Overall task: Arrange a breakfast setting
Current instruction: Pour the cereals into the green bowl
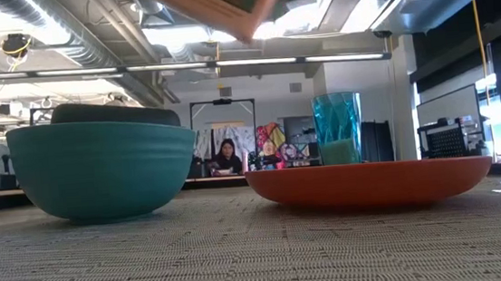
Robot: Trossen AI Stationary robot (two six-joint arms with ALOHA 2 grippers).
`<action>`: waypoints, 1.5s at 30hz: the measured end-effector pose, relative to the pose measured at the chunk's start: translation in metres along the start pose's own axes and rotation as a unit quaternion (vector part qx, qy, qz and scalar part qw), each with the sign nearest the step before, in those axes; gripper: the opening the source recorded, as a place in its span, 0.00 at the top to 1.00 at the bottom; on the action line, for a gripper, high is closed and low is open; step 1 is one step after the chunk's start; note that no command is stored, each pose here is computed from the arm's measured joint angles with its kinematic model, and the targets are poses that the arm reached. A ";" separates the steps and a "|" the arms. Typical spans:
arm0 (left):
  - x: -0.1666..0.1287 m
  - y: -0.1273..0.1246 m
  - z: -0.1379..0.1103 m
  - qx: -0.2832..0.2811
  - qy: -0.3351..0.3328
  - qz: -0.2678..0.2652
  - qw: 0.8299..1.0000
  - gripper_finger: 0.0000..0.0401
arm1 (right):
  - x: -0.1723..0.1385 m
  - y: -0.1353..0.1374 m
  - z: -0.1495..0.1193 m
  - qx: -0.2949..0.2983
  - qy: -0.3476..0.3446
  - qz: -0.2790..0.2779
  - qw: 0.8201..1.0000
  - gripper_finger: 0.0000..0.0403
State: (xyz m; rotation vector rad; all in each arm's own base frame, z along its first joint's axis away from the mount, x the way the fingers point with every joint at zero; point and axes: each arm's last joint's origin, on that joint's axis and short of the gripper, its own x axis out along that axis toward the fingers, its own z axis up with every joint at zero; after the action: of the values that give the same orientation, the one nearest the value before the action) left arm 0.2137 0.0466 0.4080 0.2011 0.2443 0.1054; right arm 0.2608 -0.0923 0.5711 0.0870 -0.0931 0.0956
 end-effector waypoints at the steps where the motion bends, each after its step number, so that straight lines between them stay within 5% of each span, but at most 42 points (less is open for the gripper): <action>1: -0.010 -0.001 0.000 0.008 0.003 -0.003 1.000 0.65 | -0.007 0.001 0.002 -0.011 0.001 -0.019 1.000 0.93; 9: -0.091 -0.018 -0.014 0.047 0.065 -0.022 0.997 0.66 | -0.051 0.003 0.012 -0.062 0.028 -0.192 0.979 0.87; 20: -0.153 -0.016 0.000 0.090 0.166 -0.012 0.982 0.66 | -0.065 0.001 -0.004 -0.010 0.113 -0.284 0.952 0.87; 24: -0.159 -0.015 0.006 0.119 0.237 -0.038 0.963 0.66 | -0.072 0.000 -0.018 0.051 0.173 -0.330 0.927 0.87; 27: -0.158 -0.014 0.008 0.139 0.294 -0.061 0.944 0.66 | -0.080 0.000 -0.030 0.083 0.225 -0.393 0.888 0.87; 32: -0.156 -0.013 0.015 0.165 0.283 -0.075 0.942 0.66 | -0.092 0.004 -0.045 0.154 0.279 -0.446 0.837 0.87; 39: -0.149 -0.011 0.015 0.233 0.302 -0.069 0.922 0.66 | -0.084 0.039 -0.057 0.211 0.307 -0.426 0.824 0.87; 45: -0.131 -0.007 0.016 0.374 0.345 -0.066 0.858 0.66 | -0.071 0.067 -0.067 0.207 0.288 -0.445 0.822 0.87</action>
State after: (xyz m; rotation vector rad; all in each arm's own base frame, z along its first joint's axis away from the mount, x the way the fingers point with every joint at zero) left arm 0.0918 0.0201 0.4514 0.9295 1.0209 -0.0674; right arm 0.1900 -0.0264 0.5032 0.5248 0.5865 -0.8068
